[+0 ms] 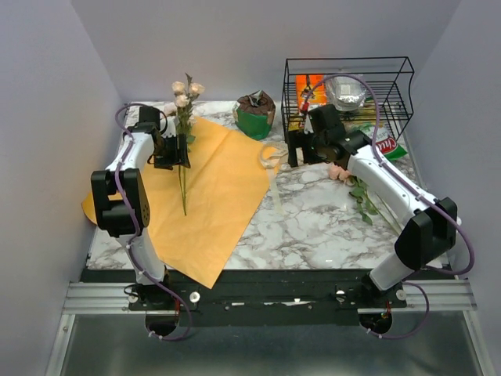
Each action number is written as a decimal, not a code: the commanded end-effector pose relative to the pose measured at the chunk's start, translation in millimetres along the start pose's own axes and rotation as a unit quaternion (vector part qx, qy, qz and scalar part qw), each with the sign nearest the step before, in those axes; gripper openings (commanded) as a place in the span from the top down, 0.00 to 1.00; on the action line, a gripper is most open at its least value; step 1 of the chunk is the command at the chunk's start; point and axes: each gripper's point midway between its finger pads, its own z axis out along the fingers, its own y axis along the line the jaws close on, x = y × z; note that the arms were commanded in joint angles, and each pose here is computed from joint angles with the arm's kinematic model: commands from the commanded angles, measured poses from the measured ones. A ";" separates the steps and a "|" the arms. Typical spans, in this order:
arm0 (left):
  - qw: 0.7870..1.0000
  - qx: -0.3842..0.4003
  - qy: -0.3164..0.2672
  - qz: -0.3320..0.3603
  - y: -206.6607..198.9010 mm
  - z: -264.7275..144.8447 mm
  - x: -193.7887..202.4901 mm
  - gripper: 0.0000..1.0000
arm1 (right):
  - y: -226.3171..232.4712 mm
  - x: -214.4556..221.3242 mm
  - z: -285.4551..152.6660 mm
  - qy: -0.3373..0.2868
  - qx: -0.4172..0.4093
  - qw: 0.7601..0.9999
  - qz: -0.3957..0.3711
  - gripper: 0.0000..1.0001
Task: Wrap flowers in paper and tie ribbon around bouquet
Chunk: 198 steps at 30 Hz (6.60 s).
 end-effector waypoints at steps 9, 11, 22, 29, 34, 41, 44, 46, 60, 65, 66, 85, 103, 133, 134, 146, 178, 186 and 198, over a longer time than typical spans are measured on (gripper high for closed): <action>0.988 -0.052 -0.108 0.098 -7.4 -96.3 -53.9 0.01 | -175.9 129.9 -0.8 0.174 0.234 0.956 -0.002 0.09; 0.986 -0.034 -0.123 0.108 -18.9 -112.8 -52.5 0.01 | -192.2 137.2 1.2 0.180 0.245 0.953 0.016 0.15; 0.980 -0.001 -0.148 0.136 -42.8 -147.1 -20.8 0.01 | -213.3 169.8 48.4 0.254 0.217 0.943 0.002 0.26; 0.978 0.012 -0.157 0.135 -50.2 -153.1 -16.8 0.01 | -231.3 173.2 56.0 0.278 0.233 0.932 -0.005 0.26; 0.977 0.013 -0.160 0.137 -51.0 -155.0 -18.1 0.01 | -240.3 175.8 51.7 0.288 0.256 0.923 -0.017 0.60; 0.977 0.016 -0.162 0.136 -52.6 -156.3 -19.3 0.01 | -240.2 156.0 31.8 0.260 0.273 0.926 -0.013 0.99; 0.976 0.018 -0.165 0.140 -54.6 -159.7 -19.7 0.01 | -216.1 131.2 11.5 0.222 0.239 0.945 0.002 0.99; 0.975 0.027 -0.170 0.144 -59.1 -164.0 -20.5 0.01 | -192.4 122.6 1.4 0.210 0.199 0.957 0.005 0.99; 0.934 0.234 -0.162 0.216 -153.8 -200.7 -1.9 0.16 | 40.8 -3.3 -105.2 -0.031 -0.235 0.971 -0.018 0.99; 0.896 0.288 -0.169 0.293 -199.5 -225.8 16.3 0.07 | 92.0 -84.3 -131.9 -0.152 -0.278 0.945 0.078 0.99; 0.889 0.300 -0.175 0.300 -210.5 -229.8 17.8 0.04 | 99.4 -97.5 -135.8 -0.173 -0.281 0.940 0.085 0.99; 0.871 0.391 -0.174 0.241 -256.7 -229.7 29.8 0.61 | 237.0 -167.4 -159.7 -0.211 -0.450 0.861 0.107 0.99; 0.987 0.038 -0.132 0.090 -75.3 -96.4 -48.6 1.00 | 82.6 -103.6 -97.8 -0.192 -0.099 0.976 0.015 0.08; 0.988 -0.014 -0.112 0.105 -37.9 -70.8 -70.4 0.01 | -242.2 144.1 -2.4 0.192 0.294 0.936 0.016 0.02; 0.986 -0.008 -0.123 0.110 -42.7 -80.7 -71.0 0.01 | -250.7 146.7 -1.7 0.199 0.300 0.933 0.015 0.03; 0.978 0.001 -0.148 0.146 -56.0 -122.4 -50.3 0.01 | -273.2 182.9 39.8 0.275 0.266 0.924 0.016 0.29; 0.947 0.182 -0.177 0.199 -137.6 -190.5 -29.9 0.01 | 18.6 46.5 -96.7 0.057 -0.120 0.989 -0.068 0.99; 0.884 0.339 -0.185 0.265 -223.2 -229.0 9.9 0.01 | 158.8 -107.0 -139.7 -0.215 -0.369 0.901 0.081 0.99; 0.856 0.419 -0.194 0.232 -254.0 -251.7 22.4 0.01 | 263.2 -146.4 -135.8 -0.187 -0.461 0.866 0.049 0.99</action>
